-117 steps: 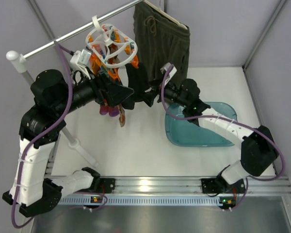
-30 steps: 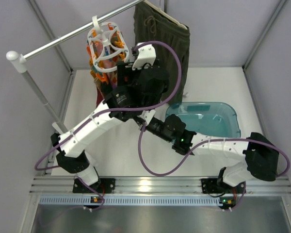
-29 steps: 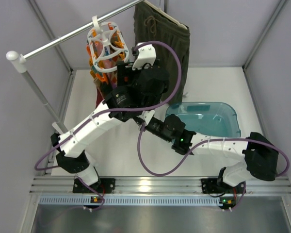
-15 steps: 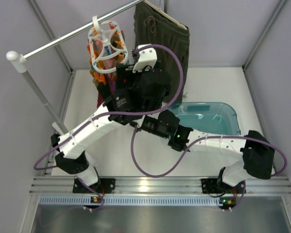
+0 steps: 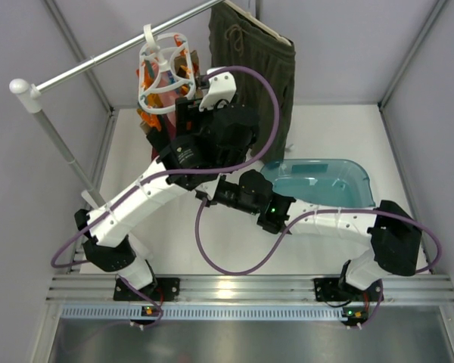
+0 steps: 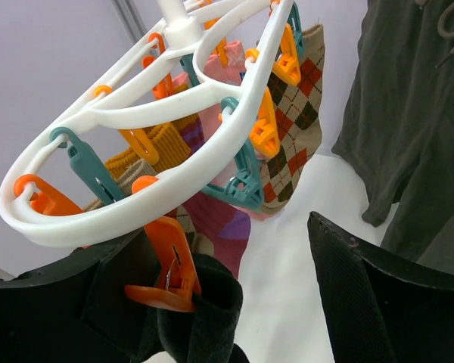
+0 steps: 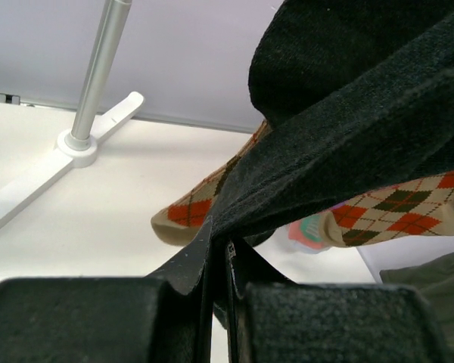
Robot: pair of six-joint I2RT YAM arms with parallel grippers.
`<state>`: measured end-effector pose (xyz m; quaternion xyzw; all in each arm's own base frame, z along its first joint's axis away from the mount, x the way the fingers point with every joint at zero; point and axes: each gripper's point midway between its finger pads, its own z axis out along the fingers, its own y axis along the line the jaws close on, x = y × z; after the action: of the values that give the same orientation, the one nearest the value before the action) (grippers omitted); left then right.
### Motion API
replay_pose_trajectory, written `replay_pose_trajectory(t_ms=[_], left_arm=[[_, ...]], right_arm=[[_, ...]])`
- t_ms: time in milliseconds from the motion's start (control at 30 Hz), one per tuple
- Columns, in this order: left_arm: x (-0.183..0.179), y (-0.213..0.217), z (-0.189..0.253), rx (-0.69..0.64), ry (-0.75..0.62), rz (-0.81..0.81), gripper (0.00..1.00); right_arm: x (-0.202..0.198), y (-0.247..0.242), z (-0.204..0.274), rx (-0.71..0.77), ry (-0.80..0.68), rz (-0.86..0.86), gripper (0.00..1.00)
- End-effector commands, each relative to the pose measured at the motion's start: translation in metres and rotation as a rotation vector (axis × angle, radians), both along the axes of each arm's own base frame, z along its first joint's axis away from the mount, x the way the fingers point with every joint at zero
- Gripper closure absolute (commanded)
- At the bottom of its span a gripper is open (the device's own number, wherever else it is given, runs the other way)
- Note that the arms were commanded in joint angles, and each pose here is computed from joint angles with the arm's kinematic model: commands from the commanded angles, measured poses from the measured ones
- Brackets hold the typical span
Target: Remove the socks clipped to the hanger
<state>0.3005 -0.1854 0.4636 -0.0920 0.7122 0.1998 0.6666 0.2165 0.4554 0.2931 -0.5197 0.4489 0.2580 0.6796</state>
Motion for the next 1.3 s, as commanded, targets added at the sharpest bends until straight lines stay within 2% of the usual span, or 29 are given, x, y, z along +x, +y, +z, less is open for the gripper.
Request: replay_pose_trajectory(t_ms=[0,400,500,600,900,1000,1033,1067,1100,1267], left_arm=[[-0.012,0.028,0.019,-0.015,-0.046,0.097,0.20],[-0.020,0.046,0.021,-0.024,-0.049,0.099,0.30],[-0.022,0.049,0.022,-0.032,-0.047,0.083,0.42],[-0.023,0.050,0.020,-0.027,-0.043,0.079,0.44],[-0.027,0.057,0.018,-0.039,-0.040,0.056,0.64],[-0.025,0.056,0.018,-0.045,-0.035,0.037,0.76],[-0.024,0.056,0.018,-0.048,-0.033,0.028,0.84],[-0.023,0.053,0.017,-0.055,-0.027,0.004,0.88],[-0.021,0.052,0.016,-0.064,-0.024,-0.011,0.99],[-0.008,0.043,0.003,-0.129,0.016,-0.146,1.00]], right_arm=[[-0.010,0.011,0.013,0.001,-0.021,0.048,1.00],[-0.005,0.010,0.004,-0.032,-0.022,0.031,1.00],[-0.005,0.010,0.002,-0.035,-0.020,0.029,1.00],[-0.005,0.010,0.002,-0.034,-0.019,0.029,1.00],[-0.007,0.010,0.002,-0.030,-0.010,0.037,1.00],[-0.010,0.008,0.004,-0.018,-0.004,0.044,1.00],[-0.011,0.006,0.003,-0.016,0.001,0.044,1.00],[-0.012,0.005,0.002,-0.012,0.009,0.045,1.00],[-0.014,0.002,0.006,-0.002,0.006,0.046,1.00],[-0.018,-0.013,0.004,0.036,0.032,0.035,1.00]])
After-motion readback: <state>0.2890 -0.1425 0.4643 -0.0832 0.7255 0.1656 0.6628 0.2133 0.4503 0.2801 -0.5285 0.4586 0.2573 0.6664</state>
